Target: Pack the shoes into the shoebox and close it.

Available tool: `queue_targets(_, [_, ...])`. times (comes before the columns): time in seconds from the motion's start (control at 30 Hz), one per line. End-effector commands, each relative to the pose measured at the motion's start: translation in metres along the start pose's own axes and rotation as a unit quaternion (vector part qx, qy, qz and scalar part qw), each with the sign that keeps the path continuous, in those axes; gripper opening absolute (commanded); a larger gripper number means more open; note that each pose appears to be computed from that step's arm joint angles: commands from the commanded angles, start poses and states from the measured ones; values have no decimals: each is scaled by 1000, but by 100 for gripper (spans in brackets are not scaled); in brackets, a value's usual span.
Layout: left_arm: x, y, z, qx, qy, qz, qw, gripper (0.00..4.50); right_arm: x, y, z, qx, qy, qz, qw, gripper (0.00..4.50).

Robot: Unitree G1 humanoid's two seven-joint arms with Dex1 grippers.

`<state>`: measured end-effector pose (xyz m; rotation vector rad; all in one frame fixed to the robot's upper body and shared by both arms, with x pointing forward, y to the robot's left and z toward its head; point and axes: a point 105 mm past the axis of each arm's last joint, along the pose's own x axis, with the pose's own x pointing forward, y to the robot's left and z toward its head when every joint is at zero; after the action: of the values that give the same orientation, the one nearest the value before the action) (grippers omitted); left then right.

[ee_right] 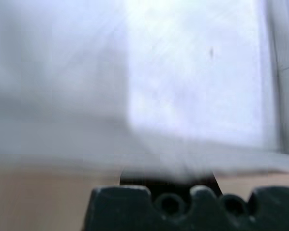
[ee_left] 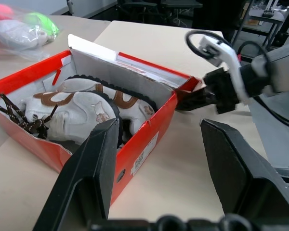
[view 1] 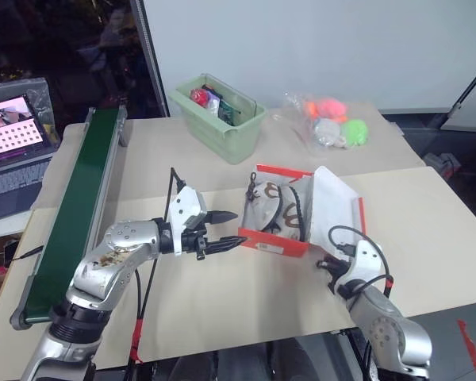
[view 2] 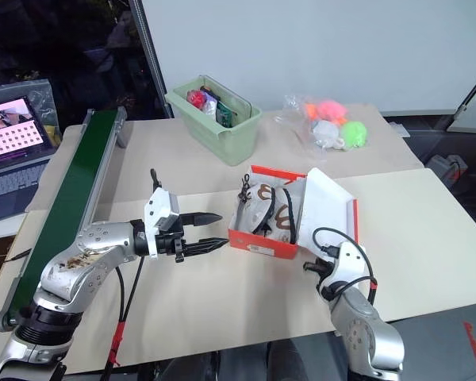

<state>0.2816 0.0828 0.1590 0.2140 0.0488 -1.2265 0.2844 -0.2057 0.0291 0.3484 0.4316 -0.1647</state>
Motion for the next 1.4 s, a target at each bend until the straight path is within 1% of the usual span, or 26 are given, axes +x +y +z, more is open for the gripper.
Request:
queue_targets(0.03, [0,2,13,25,-14,1,1000,287,2,-18,18,68,-63,-47,995,5])
queue_targets(0.27, [0,4,15,28,-11,-2,1000,287,1,-6,30,186,-120,-24,975,5])
queue_targets(0.33, [1,3,16,28,-11,-3,1000,287,-3,4,41,226,-150,7,962,5])
queue_targets(0.47, [0,4,16,27,-10,-1,1000,287,-10,15,59,274,-197,55,940,5])
queue_targets(0.6, [-3,6,17,26,-8,8,1000,287,-16,26,70,295,-222,103,924,5])
queue_targets(0.73, [-7,7,19,26,-8,19,999,287,-19,40,75,292,-222,144,919,5])
queue_targets(0.83, [-11,9,21,25,-6,31,999,287,-22,51,80,274,-222,177,919,5])
queue_targets(0.93, [-20,14,24,23,-2,55,998,287,-28,68,85,213,-216,220,927,5])
queue_targets(1.03, [-33,14,27,20,5,73,997,287,-37,91,92,127,-209,271,931,5])
queue_targets(1.17, [-38,11,25,17,14,79,997,287,-47,112,96,52,-198,321,925,5])
queue_targets(1.27, [-39,10,24,16,17,80,996,287,-49,123,94,-4,-183,344,921,5])
queue_targets(1.33, [-39,10,24,16,17,83,996,287,-49,128,99,-26,-182,351,918,5])
queue_targets(1.4, [-39,11,25,17,16,85,996,287,-46,142,102,-75,-164,361,915,5])
